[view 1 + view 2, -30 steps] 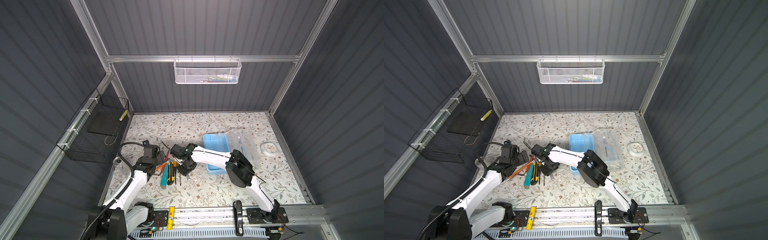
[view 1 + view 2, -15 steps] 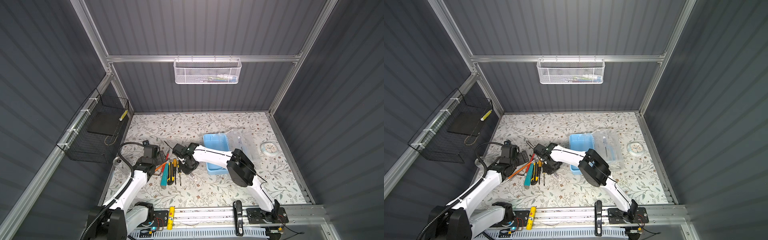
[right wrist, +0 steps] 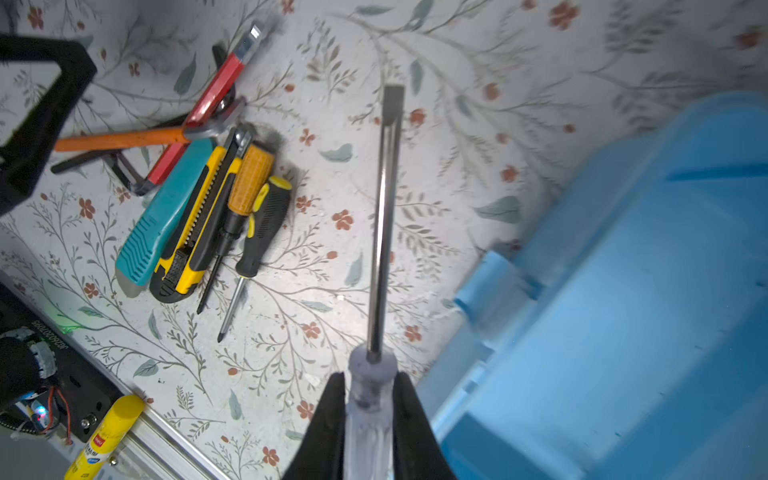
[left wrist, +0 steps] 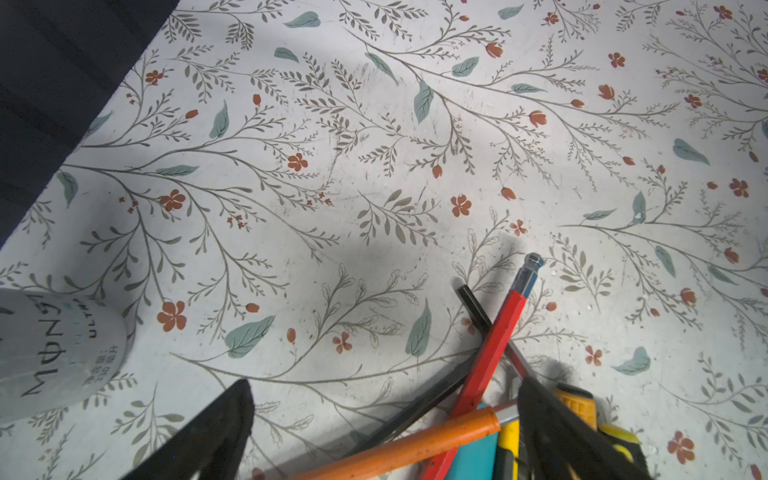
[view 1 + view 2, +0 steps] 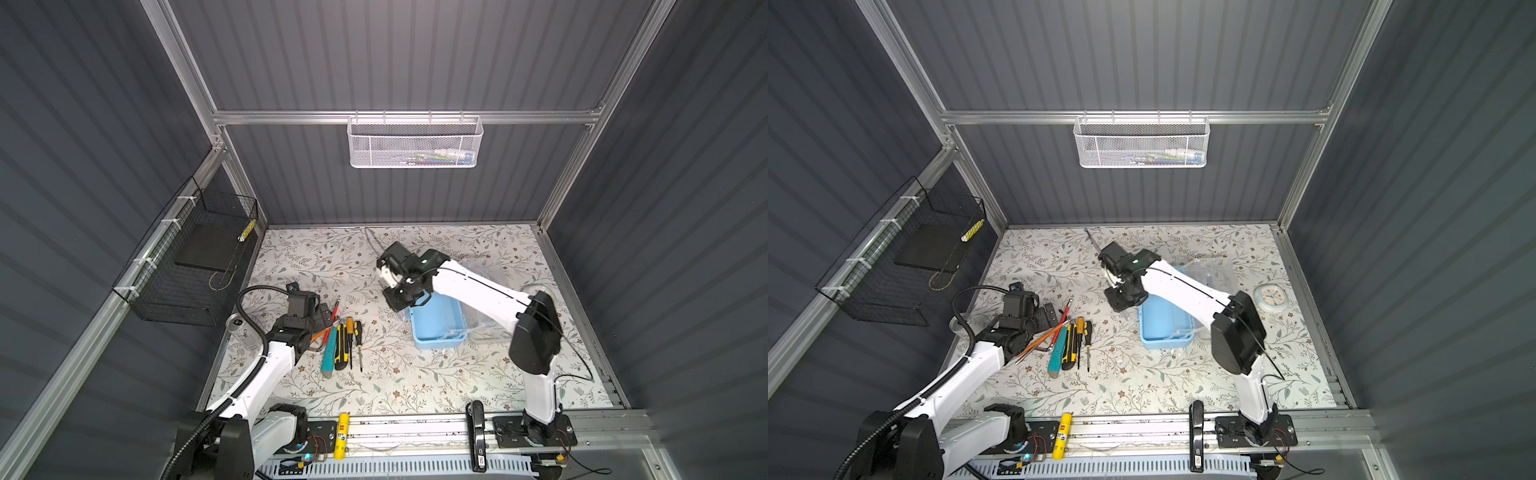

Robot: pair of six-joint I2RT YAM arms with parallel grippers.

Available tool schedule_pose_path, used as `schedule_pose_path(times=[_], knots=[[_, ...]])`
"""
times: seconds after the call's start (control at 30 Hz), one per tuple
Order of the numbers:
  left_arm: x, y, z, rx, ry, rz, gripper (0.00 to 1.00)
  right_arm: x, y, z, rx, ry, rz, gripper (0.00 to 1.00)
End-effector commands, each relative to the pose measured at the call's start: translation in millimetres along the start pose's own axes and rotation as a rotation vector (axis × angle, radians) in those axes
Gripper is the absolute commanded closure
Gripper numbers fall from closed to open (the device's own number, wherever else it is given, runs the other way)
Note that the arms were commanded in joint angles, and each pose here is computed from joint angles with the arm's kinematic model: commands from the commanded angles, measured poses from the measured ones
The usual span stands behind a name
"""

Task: Pack the tool kit
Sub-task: 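Carry the clear-handled screwdriver over the clear lid and release it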

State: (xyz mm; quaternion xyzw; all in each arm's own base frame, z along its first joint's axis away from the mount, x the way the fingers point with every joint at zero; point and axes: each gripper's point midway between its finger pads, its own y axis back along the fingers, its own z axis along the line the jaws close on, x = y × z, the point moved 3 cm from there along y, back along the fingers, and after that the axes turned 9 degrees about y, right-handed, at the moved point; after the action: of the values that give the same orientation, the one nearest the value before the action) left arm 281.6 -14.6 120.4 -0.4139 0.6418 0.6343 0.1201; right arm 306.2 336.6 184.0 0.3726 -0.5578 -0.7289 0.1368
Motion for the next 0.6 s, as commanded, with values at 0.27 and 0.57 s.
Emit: schedule_pose_path(times=[0.27,0.57], knots=[[-1,0,2,-0.006,-0.014,-0.011,0.01,59,73,-125,0.201,-0.217,-0.036,1.0],[0,-1,2,-0.006,-0.013,-0.006,0.01,105,82,-176,0.287,-0.363,-0.036,1.0]])
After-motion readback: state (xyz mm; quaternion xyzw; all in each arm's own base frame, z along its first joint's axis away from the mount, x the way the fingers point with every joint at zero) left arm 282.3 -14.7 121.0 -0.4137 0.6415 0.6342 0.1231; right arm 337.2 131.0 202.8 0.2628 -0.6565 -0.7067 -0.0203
